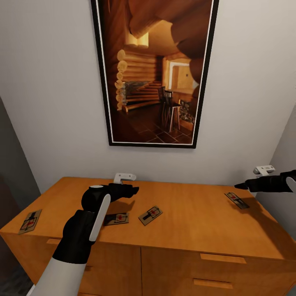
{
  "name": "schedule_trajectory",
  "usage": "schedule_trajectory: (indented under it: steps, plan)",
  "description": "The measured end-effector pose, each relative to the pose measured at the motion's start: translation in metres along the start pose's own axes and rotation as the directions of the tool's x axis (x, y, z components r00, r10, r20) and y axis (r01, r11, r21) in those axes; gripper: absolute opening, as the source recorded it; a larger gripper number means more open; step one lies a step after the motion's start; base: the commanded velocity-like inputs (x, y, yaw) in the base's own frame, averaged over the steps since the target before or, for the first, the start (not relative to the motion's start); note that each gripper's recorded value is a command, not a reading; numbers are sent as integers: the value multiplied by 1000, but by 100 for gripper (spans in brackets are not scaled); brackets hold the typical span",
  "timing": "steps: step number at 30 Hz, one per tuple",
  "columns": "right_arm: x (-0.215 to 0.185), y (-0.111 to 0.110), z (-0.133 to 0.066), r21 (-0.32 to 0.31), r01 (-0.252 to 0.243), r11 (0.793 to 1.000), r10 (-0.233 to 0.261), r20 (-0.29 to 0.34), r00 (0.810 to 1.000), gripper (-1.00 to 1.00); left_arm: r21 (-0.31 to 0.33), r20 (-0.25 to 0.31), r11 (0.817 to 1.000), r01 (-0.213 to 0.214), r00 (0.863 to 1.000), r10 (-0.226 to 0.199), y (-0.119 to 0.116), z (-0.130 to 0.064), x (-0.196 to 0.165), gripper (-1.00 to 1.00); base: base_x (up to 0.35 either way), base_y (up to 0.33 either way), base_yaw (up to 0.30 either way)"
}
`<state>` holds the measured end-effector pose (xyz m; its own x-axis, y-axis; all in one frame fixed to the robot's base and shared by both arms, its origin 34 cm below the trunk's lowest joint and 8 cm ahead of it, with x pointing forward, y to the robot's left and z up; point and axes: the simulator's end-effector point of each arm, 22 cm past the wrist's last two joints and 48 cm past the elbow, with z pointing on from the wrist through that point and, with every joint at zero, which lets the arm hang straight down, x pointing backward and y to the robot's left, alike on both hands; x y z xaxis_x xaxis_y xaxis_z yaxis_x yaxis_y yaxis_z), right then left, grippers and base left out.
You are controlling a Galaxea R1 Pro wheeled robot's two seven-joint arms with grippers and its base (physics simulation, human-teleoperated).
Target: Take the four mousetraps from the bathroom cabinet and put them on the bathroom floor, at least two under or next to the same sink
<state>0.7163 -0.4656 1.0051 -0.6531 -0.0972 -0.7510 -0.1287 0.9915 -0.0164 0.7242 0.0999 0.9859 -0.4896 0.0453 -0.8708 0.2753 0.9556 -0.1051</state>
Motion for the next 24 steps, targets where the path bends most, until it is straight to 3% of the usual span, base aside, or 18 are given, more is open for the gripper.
schedule_trajectory:
  steps: [17,23,24]
  plan:
    - [9,7,7,-5,21,1000,-21,-29,999,100,2,0,1000,1,1000,-1,0,0,0,100,0,0,0]
    - [26,1,17,3,5,1000,-5,-77,997,100,3,0,1000,1,1000,-1,-1,0,0,100,0,0,0]
    - [45,-11,25,20,-24,1000,26,-122,992,100,3,0,1000,1,1000,-1,-1,0,0,100,0,0,0]
